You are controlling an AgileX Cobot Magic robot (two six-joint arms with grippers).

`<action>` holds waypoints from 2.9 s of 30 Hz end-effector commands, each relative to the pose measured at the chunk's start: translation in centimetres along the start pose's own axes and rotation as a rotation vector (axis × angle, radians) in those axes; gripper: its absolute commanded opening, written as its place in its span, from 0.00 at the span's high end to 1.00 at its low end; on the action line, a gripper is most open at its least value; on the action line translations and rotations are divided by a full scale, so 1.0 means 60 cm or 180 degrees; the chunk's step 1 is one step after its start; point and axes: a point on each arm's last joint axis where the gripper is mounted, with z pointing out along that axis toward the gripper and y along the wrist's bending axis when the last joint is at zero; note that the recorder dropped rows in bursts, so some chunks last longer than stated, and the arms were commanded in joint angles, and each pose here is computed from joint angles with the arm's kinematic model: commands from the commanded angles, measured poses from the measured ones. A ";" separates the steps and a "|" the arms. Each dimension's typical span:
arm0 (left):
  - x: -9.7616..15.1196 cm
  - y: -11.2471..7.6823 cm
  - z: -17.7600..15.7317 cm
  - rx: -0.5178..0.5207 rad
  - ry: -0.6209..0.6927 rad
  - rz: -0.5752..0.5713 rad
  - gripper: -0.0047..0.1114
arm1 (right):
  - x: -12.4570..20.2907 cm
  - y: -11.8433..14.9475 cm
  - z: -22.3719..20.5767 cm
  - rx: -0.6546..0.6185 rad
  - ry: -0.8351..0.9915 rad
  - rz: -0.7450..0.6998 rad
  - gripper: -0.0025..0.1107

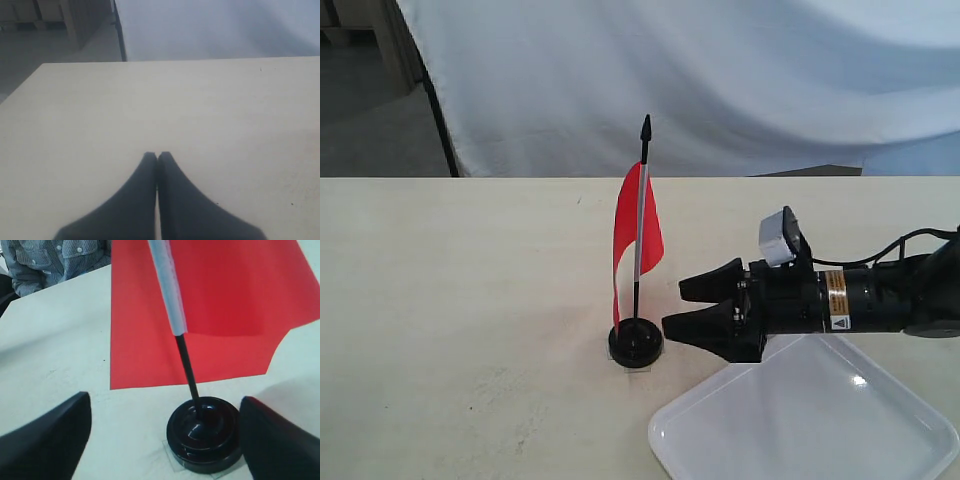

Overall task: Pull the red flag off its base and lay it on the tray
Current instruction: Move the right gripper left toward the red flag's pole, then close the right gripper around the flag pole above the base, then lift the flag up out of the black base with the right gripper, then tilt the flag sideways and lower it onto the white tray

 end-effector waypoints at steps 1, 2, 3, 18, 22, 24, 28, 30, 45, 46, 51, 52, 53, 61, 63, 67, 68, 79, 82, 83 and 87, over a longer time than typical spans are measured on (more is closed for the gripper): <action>0.000 0.000 0.000 0.0008 -0.0018 -0.0004 0.96 | -0.006 0.003 0.010 -0.0022 -0.0081 -0.0017 0.34; 0.000 0.000 0.000 0.0008 -0.0018 -0.0004 0.96 | -0.007 0.004 0.013 -0.0012 -0.0102 -0.0013 0.34; 0.000 0.000 0.000 0.0008 -0.0018 -0.0004 0.96 | -0.009 0.006 0.018 -0.0016 -0.0117 -0.0019 0.34; 0.000 0.000 0.000 0.0008 -0.0018 -0.0004 0.96 | -0.016 -0.017 0.105 0.0186 0.0133 -0.0302 0.34; 0.000 0.000 0.000 0.0008 -0.0018 -0.0004 0.96 | -0.017 -0.028 0.111 0.0168 0.0081 -0.0275 0.34; 0.000 0.000 0.000 0.0008 -0.0018 -0.0004 0.96 | -0.019 -0.028 0.113 0.0122 0.0020 -0.0273 0.34; 0.000 0.000 0.000 0.0008 -0.0018 -0.0004 0.96 | -0.024 -0.028 0.113 0.0115 -0.0072 -0.0279 0.38; 0.000 0.000 0.000 0.0008 -0.0018 -0.0004 0.96 | -0.024 -0.028 0.113 0.0115 -0.0072 -0.0279 0.45; 0.000 0.000 0.000 0.0008 -0.0018 -0.0004 0.96 | -0.040 -0.018 0.109 0.0011 -0.0105 -0.0395 0.98; 0.000 0.000 0.000 0.0008 -0.0018 -0.0004 0.96 | -0.047 -0.017 0.105 0.0025 -0.0114 -0.0416 0.98; 0.000 0.000 0.000 0.0008 -0.0018 -0.0004 0.96 | -0.101 -0.011 0.084 0.0266 -0.0185 -0.0501 0.98; 0.000 0.000 0.000 0.0008 -0.0018 -0.0004 0.96 | -0.114 -0.010 0.077 0.0393 -0.0126 -0.0515 0.98; 0.000 0.000 0.000 0.0008 -0.0018 -0.0004 0.96 | -0.127 -0.008 0.071 0.0497 -0.0067 -0.0541 0.98; 0.000 0.000 0.000 0.0008 -0.0018 -0.0004 0.96 | -0.199 0.034 0.013 0.0830 0.0742 -0.1519 0.98; 0.000 0.000 0.000 0.0008 -0.0018 -0.0004 0.96 | -0.214 0.042 -0.005 0.1047 0.0916 -0.1539 0.98; 0.000 0.000 0.000 0.0008 -0.0018 -0.0004 0.96 | -0.235 0.052 -0.057 0.1528 0.0926 -0.1620 0.98; 0.000 0.000 0.000 0.0008 -0.0018 -0.0004 0.96 | -0.237 0.054 -0.071 0.1607 0.0925 -0.1626 0.98; 0.000 0.000 0.000 0.0008 -0.0018 -0.0004 0.96 | -0.186 0.046 -0.199 0.2661 0.1864 -0.2231 0.98; 0.000 0.000 0.000 0.0008 -0.0018 -0.0004 0.96 | -0.178 0.045 -0.222 0.3039 0.2310 -0.2385 0.98; 0.000 0.000 0.000 0.0008 -0.0018 -0.0004 0.96 | -0.173 0.047 -0.227 0.3081 0.2450 -0.2460 0.98; 0.000 0.000 0.000 0.0008 -0.0018 -0.0004 0.96 | -0.144 0.057 -0.225 0.2870 0.3085 -0.2965 0.98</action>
